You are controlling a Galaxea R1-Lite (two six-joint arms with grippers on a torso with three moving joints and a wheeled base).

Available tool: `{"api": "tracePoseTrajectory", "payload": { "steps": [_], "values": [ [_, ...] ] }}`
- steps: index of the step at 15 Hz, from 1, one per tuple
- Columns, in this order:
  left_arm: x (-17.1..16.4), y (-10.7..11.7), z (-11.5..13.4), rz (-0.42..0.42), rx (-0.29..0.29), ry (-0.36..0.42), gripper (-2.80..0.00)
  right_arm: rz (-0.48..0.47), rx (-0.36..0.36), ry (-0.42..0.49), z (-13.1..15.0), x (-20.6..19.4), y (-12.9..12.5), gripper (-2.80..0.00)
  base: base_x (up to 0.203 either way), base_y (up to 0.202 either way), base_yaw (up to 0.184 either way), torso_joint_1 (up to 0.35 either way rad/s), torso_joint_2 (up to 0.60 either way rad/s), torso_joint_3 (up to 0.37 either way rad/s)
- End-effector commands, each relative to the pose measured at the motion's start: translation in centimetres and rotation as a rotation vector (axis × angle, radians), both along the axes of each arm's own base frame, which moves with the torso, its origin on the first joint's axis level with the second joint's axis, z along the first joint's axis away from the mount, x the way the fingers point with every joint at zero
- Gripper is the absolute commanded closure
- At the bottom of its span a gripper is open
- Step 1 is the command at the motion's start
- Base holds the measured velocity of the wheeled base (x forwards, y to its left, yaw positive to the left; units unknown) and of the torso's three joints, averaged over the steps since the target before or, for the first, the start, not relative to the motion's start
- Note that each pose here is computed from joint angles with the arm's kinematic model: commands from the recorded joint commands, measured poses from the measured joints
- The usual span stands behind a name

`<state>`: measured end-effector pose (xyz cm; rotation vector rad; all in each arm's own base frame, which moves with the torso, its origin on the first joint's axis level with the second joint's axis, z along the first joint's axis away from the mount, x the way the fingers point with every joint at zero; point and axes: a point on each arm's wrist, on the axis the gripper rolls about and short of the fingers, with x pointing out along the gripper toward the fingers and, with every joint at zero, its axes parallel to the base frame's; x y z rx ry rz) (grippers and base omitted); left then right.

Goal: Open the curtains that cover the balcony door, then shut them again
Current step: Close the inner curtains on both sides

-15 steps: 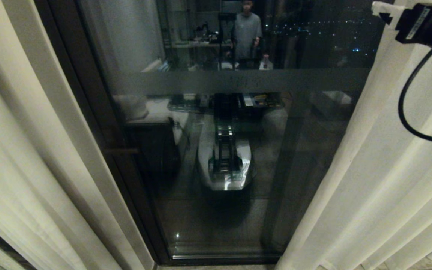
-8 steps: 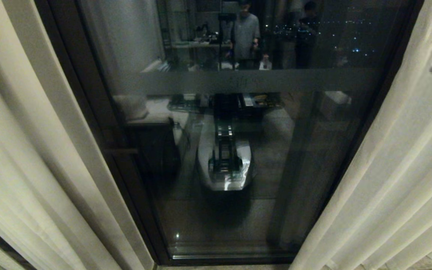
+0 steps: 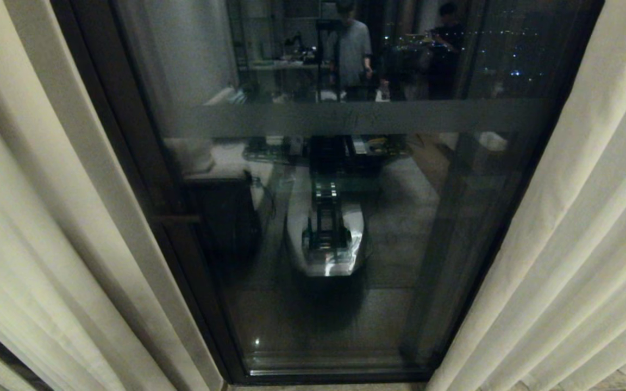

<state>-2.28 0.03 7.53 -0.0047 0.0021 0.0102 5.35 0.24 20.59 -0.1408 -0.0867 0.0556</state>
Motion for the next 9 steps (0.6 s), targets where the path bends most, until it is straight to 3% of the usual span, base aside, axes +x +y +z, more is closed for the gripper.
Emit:
{"api": "tracePoseTrajectory", "payload": {
  "steps": [1,6,9],
  "values": [
    [0.0,0.0,0.0,0.001,0.0,-0.001,0.0,-0.026,-0.024,-0.03,-3.7,-3.0,-0.2,0.0,0.0,0.0,0.0,0.0,0.0,0.0],
    [0.0,0.0,0.0,0.001,0.0,-0.001,0.0,-0.036,-0.128,0.021,-10.3,-6.4,-0.2,0.0,0.0,0.0,0.0,0.0,0.0,0.0],
    [0.0,0.0,0.0,0.001,0.0,-0.001,0.0,-0.005,-0.138,0.06,-12.6,-7.7,-0.1,0.0,0.0,0.0,0.0,0.0,0.0,0.0]
  ]
}}
